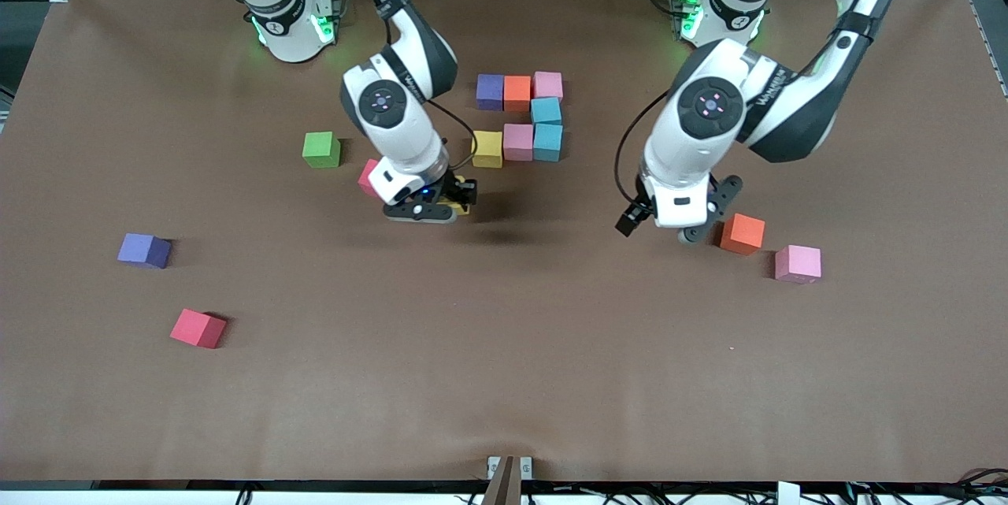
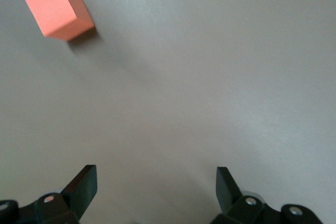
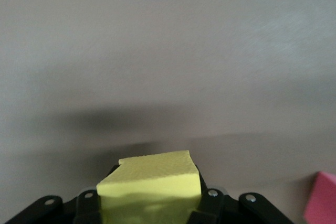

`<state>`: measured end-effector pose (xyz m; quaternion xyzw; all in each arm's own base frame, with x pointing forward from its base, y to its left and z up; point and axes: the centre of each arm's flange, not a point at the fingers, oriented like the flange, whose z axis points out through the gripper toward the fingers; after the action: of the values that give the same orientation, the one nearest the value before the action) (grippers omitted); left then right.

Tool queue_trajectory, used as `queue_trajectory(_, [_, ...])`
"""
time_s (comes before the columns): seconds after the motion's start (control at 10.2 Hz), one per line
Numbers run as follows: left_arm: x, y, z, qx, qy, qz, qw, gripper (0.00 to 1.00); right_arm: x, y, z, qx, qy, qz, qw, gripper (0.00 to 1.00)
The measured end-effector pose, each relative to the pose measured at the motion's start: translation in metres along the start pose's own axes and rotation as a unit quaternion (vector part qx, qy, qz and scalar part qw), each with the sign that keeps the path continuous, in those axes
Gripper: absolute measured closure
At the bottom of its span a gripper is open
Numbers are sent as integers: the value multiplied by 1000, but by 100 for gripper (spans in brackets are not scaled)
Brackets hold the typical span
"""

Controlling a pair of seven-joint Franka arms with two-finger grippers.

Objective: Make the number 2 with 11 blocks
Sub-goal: 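Set yellow below the figure with the right gripper while the left reaches orange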

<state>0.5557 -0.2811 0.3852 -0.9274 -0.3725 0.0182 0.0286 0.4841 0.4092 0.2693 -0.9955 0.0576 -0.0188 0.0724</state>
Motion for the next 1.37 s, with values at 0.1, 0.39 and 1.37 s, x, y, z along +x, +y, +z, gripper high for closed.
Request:
queue_trajectory(0.1, [20, -8, 2, 4, -2, 23, 1000, 0, -7, -9, 9, -6, 1, -5, 1000, 44])
queue_trajectory(0.39, [65, -31, 8, 10, -9, 68, 998, 0, -28, -23, 44, -29, -3, -16, 999, 44])
queue_trajectory(1.37, [111, -52, 43, 32, -15, 152, 988, 0, -76, -49, 80, -40, 0, 6, 999, 44])
